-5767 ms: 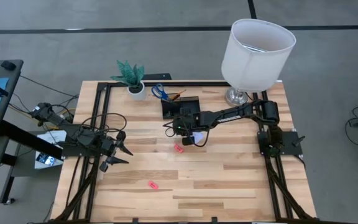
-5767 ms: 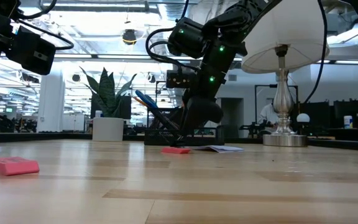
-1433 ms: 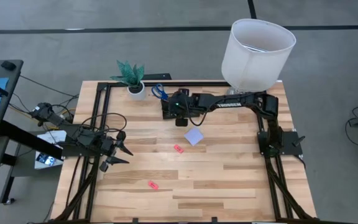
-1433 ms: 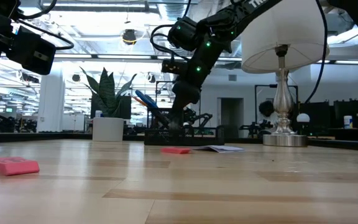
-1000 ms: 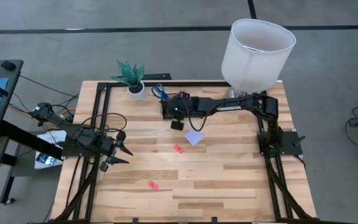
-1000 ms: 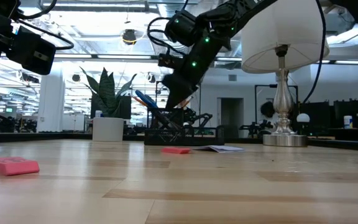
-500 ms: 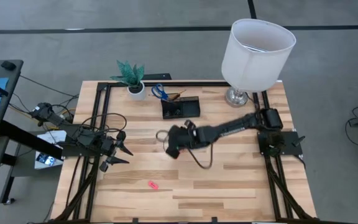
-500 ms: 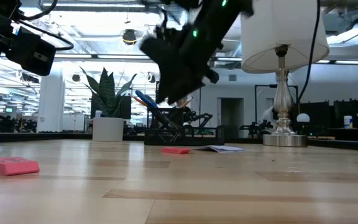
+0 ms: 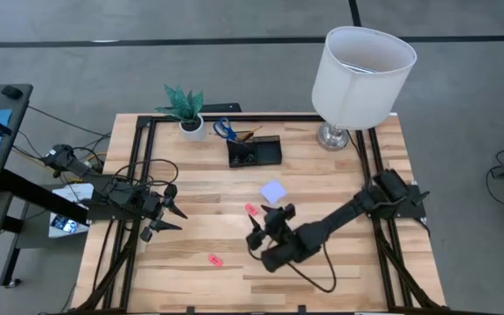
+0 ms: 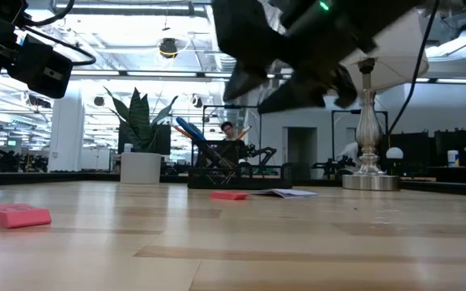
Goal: Pick and place office supplies into organizer
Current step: Put the top pink eraser into the black desk organizer
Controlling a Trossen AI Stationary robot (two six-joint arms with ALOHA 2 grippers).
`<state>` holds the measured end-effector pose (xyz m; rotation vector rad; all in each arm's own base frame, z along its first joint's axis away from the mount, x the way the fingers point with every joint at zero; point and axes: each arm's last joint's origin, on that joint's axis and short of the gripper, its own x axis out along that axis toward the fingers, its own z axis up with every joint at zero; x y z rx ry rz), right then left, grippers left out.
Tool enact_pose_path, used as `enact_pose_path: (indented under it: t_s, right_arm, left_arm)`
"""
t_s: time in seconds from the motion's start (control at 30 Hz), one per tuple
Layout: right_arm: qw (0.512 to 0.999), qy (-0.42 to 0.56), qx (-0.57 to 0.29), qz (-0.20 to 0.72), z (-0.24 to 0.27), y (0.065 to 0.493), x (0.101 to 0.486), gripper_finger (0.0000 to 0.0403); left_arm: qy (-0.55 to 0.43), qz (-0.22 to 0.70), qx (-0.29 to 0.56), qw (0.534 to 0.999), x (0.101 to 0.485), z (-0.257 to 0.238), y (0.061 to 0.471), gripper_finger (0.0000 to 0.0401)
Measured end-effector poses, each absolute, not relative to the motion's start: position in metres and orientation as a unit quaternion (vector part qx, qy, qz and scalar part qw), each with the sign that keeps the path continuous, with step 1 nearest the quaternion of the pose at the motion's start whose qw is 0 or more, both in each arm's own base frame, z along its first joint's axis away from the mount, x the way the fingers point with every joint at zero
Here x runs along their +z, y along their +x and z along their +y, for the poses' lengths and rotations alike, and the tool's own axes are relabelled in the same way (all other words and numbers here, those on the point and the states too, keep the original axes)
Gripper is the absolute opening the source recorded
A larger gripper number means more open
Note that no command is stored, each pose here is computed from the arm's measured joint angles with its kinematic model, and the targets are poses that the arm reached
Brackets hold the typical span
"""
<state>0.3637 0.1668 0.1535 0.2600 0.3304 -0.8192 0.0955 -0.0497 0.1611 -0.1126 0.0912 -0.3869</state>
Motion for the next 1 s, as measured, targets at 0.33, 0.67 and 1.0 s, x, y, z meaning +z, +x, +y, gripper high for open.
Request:
enact_pose_path:
  t_s: [0.33, 0.67, 1.0]
  right_arm:
    - [0.919, 0.076, -0.354, 0.158, 0.166, 0.34, 0.115, 0.025]
    - [0.931, 0.063, -0.311, 0.181, 0.178, 0.347, 0.065, 0.0251]
    - [0.928, 0.049, -0.313, 0.198, 0.181, 0.366, 0.045, 0.025]
  left_arm:
    - [-0.056, 0.045, -0.192, 0.979, 0.161, -0.05, 0.095, 0.0163]
    - [-0.056, 0.044, -0.192, 0.979, 0.161, -0.05, 0.095, 0.0163]
    - [-0.057, 0.041, -0.192, 0.979, 0.162, -0.05, 0.096, 0.0163]
